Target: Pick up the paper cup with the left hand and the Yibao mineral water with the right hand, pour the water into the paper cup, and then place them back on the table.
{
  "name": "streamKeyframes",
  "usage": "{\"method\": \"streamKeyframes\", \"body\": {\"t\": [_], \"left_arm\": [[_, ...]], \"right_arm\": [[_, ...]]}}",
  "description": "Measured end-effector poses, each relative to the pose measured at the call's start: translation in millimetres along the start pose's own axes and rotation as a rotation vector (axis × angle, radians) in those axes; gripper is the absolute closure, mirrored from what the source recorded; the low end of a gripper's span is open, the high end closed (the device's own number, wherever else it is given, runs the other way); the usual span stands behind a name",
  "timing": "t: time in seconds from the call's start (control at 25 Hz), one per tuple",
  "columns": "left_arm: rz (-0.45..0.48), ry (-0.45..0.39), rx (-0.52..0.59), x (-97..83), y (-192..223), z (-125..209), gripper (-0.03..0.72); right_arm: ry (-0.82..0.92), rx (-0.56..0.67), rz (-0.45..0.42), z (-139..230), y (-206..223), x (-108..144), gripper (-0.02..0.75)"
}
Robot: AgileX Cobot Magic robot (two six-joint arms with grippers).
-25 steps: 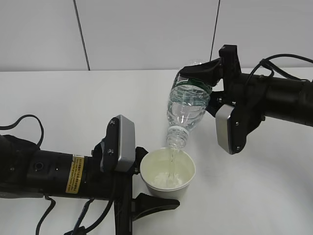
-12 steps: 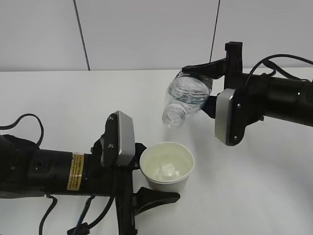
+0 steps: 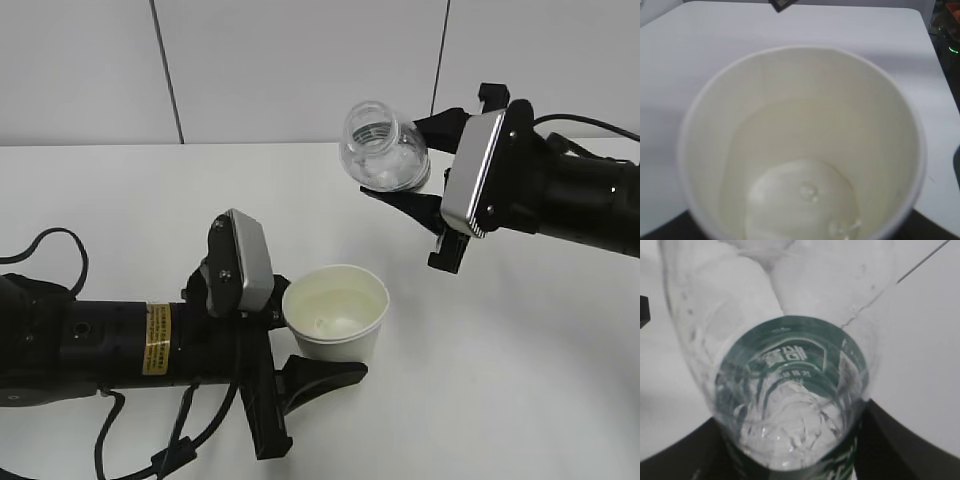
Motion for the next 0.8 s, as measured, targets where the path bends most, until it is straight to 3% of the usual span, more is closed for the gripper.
{"method": "streamKeyframes", "body": {"t": [0.44, 0.8], "left_arm": [[-0.078, -0.058, -0.033, 9.5, -1, -4, 0.256], [-0.173, -0.067, -0.067, 21.0, -2, -7, 0.256]], "right_arm": [[0.241, 0.083, 0.124, 19, 3, -7, 0.327], [0.491, 0.08, 0.144, 24, 5, -3, 0.328]]}}
Point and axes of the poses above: a point on each arm's last joint axis where the gripper is mounted, y pointing out along that axis toward the gripper, x along the wrist's bending axis when the last joint is at zero, z = x × y, the point moved 3 cm from there along y, pointing out along that axis toward the gripper, and after that the axes turned 10 degrees about -y, right-handed, at the moved point
